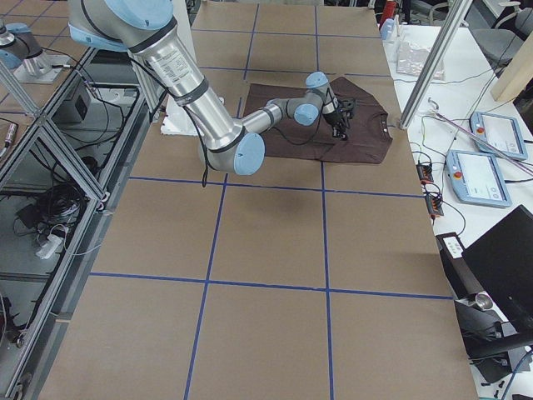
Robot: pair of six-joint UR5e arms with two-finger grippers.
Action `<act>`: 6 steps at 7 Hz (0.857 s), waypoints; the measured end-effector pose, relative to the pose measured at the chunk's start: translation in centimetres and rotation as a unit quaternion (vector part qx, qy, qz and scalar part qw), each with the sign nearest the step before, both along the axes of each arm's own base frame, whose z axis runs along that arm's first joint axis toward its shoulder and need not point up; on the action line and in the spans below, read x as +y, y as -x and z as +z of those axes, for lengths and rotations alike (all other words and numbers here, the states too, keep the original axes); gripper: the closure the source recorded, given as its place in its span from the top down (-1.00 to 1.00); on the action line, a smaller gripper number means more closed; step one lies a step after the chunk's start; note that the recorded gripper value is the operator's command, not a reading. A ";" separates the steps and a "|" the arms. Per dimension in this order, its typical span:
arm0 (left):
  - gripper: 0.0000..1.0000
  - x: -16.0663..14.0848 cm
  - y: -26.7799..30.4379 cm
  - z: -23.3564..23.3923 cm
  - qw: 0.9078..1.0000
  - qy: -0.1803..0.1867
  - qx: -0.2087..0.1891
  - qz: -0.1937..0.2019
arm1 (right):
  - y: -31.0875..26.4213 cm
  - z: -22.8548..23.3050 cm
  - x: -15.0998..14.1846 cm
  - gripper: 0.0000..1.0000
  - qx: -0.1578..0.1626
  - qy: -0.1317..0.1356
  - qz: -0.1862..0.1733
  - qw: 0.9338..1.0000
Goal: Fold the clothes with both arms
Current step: 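Fold the grasped sleeve inward across the shirt body with the right gripper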
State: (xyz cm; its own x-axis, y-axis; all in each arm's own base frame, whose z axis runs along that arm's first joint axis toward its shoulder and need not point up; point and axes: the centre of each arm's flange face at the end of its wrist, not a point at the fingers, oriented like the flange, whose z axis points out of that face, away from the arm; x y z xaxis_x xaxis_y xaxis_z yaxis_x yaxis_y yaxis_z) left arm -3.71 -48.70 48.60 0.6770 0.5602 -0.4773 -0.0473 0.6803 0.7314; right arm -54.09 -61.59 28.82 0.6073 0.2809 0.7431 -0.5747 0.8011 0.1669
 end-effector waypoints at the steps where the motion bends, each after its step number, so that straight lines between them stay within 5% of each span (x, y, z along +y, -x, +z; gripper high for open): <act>1: 1.00 0.0 0.0 0.0 1.000 0.000 0.000 0.000 | 0.4 -0.5 -0.3 -1.00 -0.003 0.005 0.006 1.000; 3: 1.00 0.1 0.0 0.1 1.000 0.001 0.000 0.000 | 0.9 -0.8 -0.8 -0.83 -0.015 0.021 0.029 0.999; 4: 1.00 0.1 0.0 0.1 1.000 0.001 0.000 0.000 | 1.0 -0.9 -1.0 0.60 -0.021 0.028 0.041 0.999; 5: 1.00 0.1 0.0 0.1 1.000 0.001 0.000 0.000 | 1.1 -1.2 -1.2 1.00 -0.026 0.033 0.050 0.998; 6: 1.00 0.1 0.0 0.0 1.000 0.001 0.000 0.000 | 1.1 -1.6 -1.4 1.00 -0.028 0.032 0.053 0.998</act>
State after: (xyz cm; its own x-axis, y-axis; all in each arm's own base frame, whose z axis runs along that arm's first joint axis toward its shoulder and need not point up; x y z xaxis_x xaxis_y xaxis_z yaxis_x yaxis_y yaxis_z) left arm -3.71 -48.62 48.63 0.6765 0.5597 -0.4787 -0.0468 0.6813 0.7305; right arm -55.23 -62.96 27.20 0.5303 0.3893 0.7531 -0.6637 0.7434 0.0831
